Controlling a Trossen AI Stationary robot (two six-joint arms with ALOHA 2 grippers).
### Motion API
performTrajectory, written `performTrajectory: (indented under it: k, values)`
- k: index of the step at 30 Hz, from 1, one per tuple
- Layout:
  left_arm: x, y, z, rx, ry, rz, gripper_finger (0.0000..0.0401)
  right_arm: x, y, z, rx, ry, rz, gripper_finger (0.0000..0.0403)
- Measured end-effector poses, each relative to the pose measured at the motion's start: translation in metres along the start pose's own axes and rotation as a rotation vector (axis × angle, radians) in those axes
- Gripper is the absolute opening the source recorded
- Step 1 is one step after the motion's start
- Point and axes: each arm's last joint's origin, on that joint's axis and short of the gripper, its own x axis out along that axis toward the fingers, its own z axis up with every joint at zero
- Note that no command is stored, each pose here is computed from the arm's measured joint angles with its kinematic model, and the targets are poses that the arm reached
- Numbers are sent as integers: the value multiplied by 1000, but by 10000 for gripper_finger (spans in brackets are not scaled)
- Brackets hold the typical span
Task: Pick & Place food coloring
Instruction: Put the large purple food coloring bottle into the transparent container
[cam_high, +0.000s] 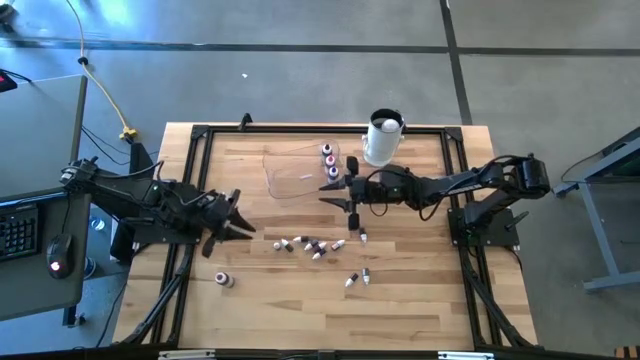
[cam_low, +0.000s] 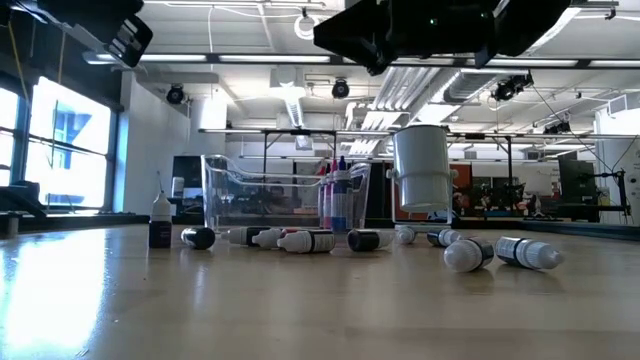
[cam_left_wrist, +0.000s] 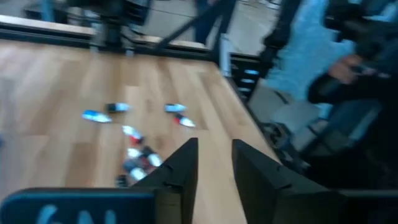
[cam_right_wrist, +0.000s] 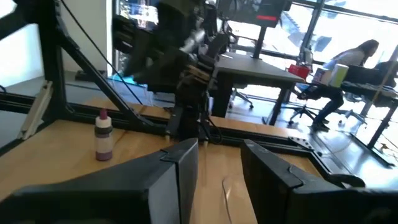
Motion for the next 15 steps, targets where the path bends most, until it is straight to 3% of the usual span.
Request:
performTrajectory:
  k: [9,15]
  values:
    - [18,-8,-7,-15,119,-178,115,0,0,-1,1,12,-12,115]
    - [30,-30,-9,-12,201,-258,115,0,0,-5,3,48,-6,115]
